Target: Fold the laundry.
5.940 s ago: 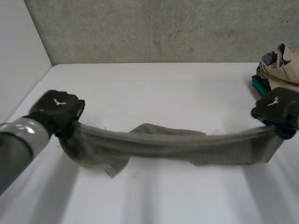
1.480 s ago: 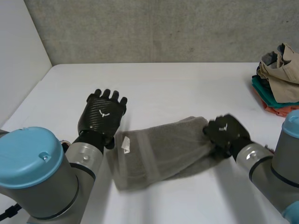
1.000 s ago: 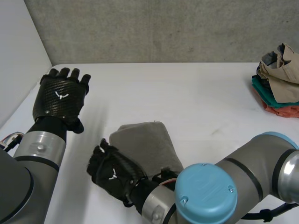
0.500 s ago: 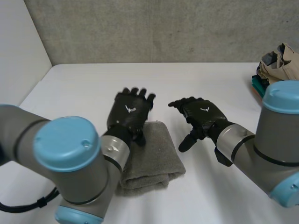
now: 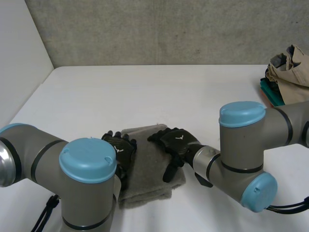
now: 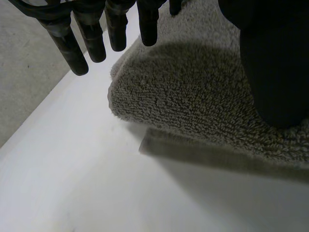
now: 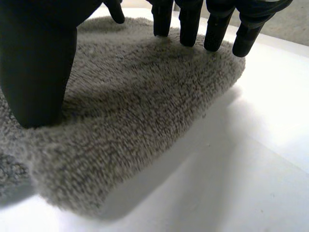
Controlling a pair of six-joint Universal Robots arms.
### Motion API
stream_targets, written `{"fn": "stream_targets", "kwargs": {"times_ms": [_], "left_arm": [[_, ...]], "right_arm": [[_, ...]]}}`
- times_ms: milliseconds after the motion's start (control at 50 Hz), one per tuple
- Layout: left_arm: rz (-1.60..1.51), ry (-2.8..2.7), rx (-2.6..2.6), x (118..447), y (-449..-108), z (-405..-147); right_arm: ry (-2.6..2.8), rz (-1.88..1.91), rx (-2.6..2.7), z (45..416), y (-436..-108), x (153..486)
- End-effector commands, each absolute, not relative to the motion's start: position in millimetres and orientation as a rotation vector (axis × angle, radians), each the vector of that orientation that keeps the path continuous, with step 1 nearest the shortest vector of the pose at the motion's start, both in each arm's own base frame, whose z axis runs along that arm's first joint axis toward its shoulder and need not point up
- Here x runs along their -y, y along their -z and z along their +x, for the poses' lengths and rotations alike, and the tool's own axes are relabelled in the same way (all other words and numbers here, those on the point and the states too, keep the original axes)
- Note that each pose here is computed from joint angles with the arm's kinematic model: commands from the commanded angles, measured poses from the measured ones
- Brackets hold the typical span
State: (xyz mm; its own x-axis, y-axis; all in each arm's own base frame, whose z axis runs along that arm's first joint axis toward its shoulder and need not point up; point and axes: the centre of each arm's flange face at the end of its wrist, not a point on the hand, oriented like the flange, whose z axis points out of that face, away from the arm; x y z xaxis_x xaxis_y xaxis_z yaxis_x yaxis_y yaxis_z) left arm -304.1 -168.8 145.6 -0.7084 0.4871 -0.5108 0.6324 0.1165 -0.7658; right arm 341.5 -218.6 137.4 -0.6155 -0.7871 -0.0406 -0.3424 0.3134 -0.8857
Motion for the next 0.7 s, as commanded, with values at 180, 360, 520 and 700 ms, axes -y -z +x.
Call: {"fn": "stream_targets", "kwargs": {"times_ms": [180,360,520,700], "left_arm": [[1.136,1.8,-2.124,173.2,-180.9,-306.8],[1.087,2.126,-2.042,170.6,-249.7,-312.7],[1.15,2.321,-2.111,179.2,-272.4,-303.3],[1.186,2.393,-2.23,183.5,-272.8,-305.4]], "right_arm": [[1.492,-1.188,-2.085,337.8,-162.9,226.5],[1.745,-1.139,-1.883,328.7,-207.1,196.9],[1.654,-1.286,-1.807,323.7,-166.5,132.4],[1.637,-1.407,-1.753,330.9,-113.1,113.2]]}}
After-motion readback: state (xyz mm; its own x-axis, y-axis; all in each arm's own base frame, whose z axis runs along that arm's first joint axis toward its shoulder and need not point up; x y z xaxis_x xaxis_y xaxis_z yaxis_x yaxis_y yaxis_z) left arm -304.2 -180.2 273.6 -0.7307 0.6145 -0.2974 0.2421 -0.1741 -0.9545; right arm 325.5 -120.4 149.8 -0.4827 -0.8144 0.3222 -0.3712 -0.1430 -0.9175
